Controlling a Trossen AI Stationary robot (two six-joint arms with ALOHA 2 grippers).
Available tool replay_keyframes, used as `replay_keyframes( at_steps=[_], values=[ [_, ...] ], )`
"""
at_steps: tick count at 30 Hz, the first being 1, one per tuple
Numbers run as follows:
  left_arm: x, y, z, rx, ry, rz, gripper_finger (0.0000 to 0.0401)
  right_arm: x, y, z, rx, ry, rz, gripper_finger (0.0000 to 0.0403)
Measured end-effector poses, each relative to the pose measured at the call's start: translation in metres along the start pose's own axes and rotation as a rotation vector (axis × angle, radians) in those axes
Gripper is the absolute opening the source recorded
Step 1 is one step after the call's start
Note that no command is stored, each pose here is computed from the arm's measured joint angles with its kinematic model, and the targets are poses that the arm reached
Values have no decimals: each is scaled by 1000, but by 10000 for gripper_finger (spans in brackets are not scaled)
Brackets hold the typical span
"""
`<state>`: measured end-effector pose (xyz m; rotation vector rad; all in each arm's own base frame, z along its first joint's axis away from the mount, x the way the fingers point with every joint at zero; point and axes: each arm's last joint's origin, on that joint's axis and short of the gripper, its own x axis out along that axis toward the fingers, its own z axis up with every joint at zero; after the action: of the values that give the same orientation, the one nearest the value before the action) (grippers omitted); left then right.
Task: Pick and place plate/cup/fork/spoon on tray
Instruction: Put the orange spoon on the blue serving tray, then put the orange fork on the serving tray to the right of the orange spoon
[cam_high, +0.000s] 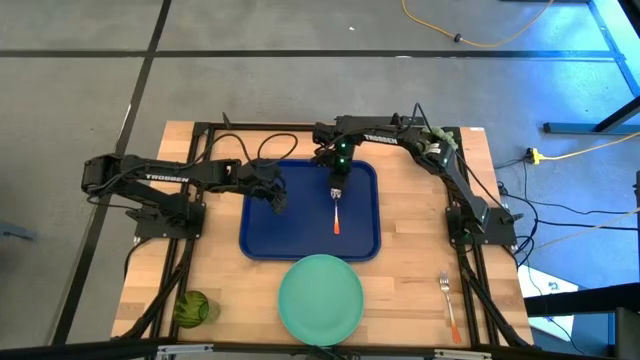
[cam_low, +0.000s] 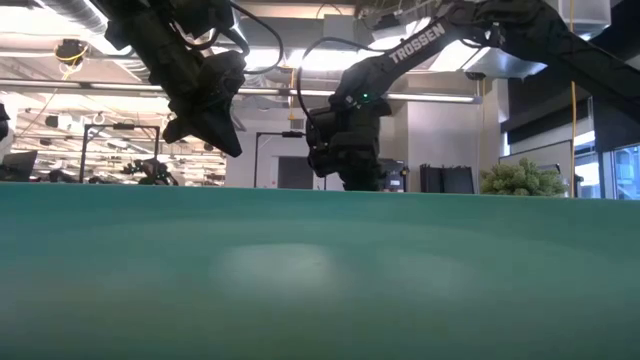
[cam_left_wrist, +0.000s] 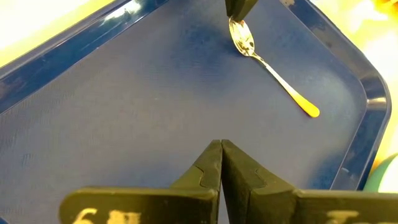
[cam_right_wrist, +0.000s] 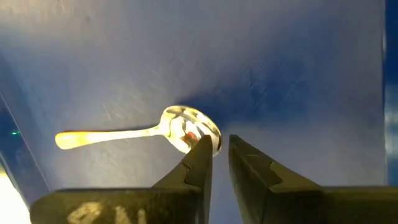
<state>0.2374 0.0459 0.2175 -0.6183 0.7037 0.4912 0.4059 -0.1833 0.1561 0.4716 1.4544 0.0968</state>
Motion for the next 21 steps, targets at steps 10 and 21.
replay_keyframes(
  at_steps=[10,21],
  values=[
    [0,0,0,0,0,0,0,-13,7,-1,0,13,-22,56],
    [0,0,0,1,2,1,0,-119,82,-34,-143,-23,-48,56]
  ],
)
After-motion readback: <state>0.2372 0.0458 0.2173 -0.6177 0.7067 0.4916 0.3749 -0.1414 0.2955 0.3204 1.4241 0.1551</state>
